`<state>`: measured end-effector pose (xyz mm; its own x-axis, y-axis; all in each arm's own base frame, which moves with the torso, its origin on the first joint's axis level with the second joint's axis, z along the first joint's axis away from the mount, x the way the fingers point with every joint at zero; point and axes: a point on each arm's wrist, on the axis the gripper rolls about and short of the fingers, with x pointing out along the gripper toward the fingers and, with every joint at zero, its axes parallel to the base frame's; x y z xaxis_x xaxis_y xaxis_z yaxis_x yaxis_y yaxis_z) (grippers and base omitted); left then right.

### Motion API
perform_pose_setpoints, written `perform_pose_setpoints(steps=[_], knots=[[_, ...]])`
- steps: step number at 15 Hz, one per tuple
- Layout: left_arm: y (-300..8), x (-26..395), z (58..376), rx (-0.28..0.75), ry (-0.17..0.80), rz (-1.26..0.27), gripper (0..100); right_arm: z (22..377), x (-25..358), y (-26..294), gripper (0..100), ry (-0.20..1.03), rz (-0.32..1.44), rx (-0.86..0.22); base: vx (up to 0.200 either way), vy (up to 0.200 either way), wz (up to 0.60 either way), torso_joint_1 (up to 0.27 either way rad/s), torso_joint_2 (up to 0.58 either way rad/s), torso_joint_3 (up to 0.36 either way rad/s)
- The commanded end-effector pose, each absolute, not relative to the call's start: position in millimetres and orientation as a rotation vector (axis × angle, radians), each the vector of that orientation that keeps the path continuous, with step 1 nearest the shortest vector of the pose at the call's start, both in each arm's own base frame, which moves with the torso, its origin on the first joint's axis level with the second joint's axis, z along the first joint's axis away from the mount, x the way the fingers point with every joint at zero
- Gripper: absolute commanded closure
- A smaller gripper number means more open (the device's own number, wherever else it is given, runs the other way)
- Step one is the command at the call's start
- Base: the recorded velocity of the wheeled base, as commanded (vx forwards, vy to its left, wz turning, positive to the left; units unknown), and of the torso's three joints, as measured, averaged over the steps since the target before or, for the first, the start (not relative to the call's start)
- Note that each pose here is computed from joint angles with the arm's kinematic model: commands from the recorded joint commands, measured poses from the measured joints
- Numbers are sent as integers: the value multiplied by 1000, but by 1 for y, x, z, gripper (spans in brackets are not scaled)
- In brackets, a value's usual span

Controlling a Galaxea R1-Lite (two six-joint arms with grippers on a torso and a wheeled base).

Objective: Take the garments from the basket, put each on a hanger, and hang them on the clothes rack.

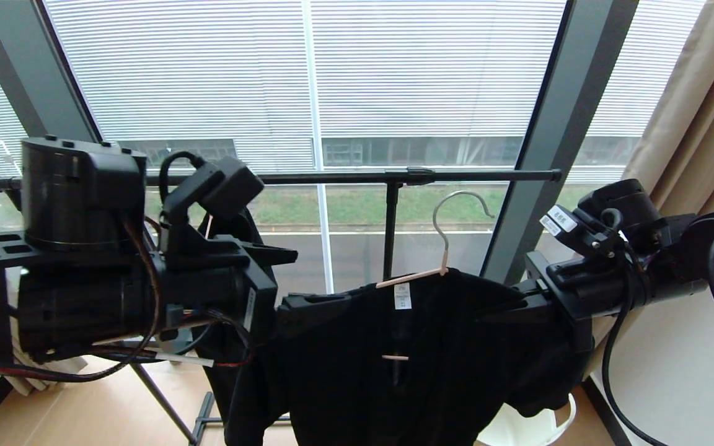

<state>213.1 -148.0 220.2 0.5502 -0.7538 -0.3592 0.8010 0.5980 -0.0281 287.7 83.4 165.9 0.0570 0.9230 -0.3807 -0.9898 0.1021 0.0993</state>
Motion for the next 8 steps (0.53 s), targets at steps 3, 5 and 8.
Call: perform_pose_setpoints(steps=[3, 5, 8], knots=[[-181, 217, 195, 242, 415, -976, 0, 165, 287, 85, 100, 395, 1474, -207, 0, 0, 0, 0, 0, 0], [-187, 220, 186, 250, 448, -984, 0, 165, 286, 86, 100, 395, 1477, -208, 0, 0, 0, 0, 0, 0], [-190, 217, 179, 259, 473, -997, 0, 167, 285, 86, 100, 388, 1476, -211, 0, 0, 0, 0, 0, 0]])
